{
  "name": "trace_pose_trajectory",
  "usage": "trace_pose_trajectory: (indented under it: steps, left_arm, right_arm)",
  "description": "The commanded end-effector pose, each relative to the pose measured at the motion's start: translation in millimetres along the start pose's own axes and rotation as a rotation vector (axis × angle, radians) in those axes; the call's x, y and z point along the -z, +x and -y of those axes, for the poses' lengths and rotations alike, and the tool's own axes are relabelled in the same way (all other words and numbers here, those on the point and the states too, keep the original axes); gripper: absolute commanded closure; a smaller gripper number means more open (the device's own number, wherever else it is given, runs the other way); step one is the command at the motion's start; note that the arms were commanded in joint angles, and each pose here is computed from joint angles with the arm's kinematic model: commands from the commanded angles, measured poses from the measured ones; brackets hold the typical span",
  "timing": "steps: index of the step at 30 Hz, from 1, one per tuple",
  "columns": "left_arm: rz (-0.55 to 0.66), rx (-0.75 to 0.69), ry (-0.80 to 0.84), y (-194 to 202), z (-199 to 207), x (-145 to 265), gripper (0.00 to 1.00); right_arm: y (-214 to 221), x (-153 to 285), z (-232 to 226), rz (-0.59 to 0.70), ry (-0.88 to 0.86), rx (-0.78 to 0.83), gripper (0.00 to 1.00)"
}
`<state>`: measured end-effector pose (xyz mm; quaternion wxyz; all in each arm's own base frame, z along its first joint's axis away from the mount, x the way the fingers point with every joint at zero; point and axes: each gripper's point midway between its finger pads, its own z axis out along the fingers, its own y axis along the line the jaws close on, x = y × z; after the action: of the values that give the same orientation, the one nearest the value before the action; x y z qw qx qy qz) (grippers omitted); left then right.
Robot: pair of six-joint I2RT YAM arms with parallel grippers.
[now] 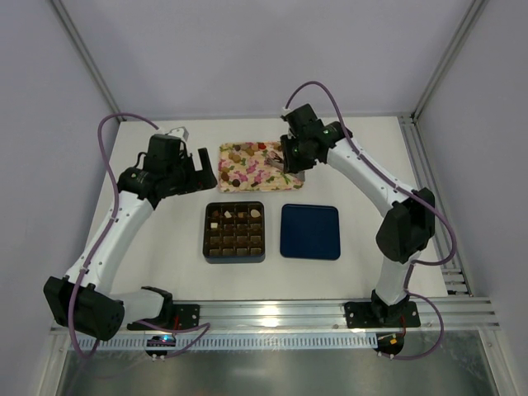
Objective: Pack the chocolate
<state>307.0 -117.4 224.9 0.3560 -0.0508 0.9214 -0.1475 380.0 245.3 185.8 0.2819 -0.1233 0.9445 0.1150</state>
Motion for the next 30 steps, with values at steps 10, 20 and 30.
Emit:
trace_pose_trajectory:
  steps: [10,20,30]
  left_arm:
    - [0.025,-0.003,0.006,-6,0,-12,0.04]
    - [0.025,0.003,0.000,-4,-2,-21,0.04]
    - [0.017,0.012,-0.003,1,-5,-30,0.04]
  right_arm:
    - [-3,41,-33,0.063,-0.100,0.021,0.69]
    - [16,55,-54,0.035,-0.149,0.050,0.69]
    - [38,83,-72,0.020,-0.195,0.069,0.69]
